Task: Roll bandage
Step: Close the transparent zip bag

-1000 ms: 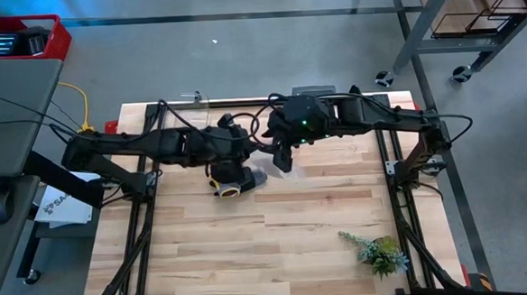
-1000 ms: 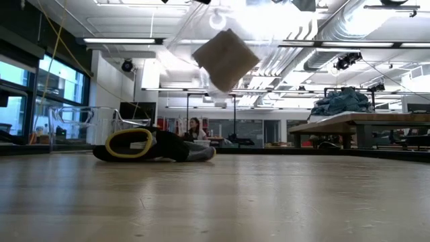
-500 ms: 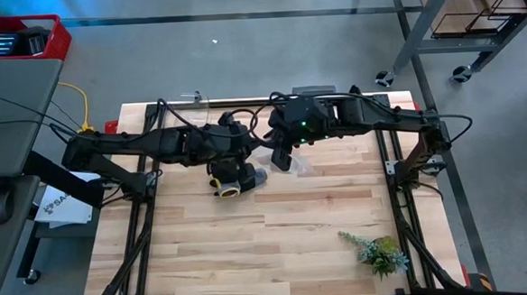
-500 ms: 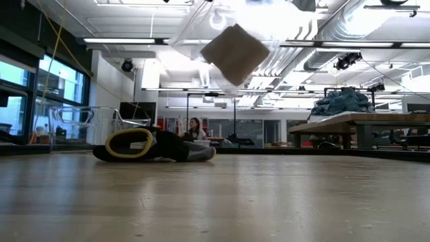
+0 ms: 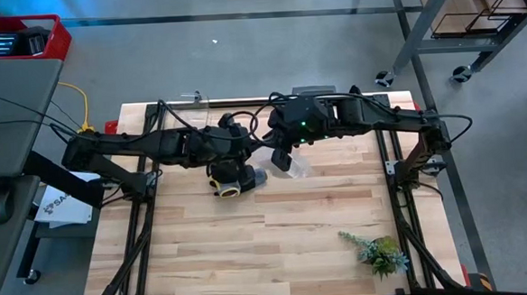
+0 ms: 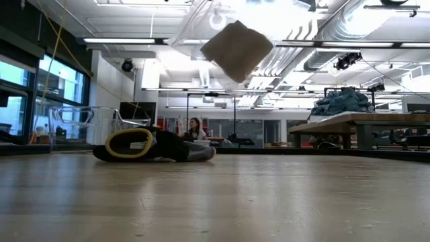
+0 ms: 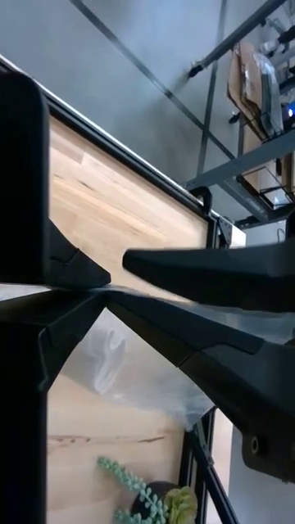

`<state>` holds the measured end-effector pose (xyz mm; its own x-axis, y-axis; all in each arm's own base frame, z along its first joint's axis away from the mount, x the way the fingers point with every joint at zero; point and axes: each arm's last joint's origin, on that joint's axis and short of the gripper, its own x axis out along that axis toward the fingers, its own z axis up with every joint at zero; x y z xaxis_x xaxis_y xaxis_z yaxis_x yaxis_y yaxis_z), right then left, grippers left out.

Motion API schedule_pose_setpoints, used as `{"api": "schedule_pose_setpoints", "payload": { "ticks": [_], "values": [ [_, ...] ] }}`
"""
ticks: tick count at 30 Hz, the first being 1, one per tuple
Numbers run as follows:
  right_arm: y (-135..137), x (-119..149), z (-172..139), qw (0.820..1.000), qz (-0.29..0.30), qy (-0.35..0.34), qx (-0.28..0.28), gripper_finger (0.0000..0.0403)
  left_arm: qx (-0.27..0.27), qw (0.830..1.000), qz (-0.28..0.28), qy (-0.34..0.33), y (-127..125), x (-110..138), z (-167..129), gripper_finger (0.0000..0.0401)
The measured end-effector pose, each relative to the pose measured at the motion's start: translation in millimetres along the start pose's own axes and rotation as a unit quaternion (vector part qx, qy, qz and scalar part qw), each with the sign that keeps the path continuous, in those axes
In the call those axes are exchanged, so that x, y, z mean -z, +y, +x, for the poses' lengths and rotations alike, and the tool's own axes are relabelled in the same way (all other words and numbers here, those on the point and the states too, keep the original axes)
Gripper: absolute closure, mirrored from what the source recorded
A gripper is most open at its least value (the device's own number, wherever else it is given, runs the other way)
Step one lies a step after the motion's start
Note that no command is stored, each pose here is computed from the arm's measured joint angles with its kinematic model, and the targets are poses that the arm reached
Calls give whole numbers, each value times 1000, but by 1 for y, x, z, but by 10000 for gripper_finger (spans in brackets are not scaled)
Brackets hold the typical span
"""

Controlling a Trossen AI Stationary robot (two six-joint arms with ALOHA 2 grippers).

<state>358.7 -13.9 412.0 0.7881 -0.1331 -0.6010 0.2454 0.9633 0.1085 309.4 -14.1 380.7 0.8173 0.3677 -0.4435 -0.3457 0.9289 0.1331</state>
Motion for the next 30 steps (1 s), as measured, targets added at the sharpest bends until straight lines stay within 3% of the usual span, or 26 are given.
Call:
{"api": "schedule_pose_setpoints", "payload": {
  "ticks": [6, 30],
  "values": [
    [-1, 1, 0, 1000, -1, 3, 2, 396, -15, 1000, 0, -3, 1, 0, -1, 401],
    [-3, 0, -6, 1000, 5, -7, 23, 403, -3, 999, 22, 42, 8, 7, -17, 401]
  ]
}}
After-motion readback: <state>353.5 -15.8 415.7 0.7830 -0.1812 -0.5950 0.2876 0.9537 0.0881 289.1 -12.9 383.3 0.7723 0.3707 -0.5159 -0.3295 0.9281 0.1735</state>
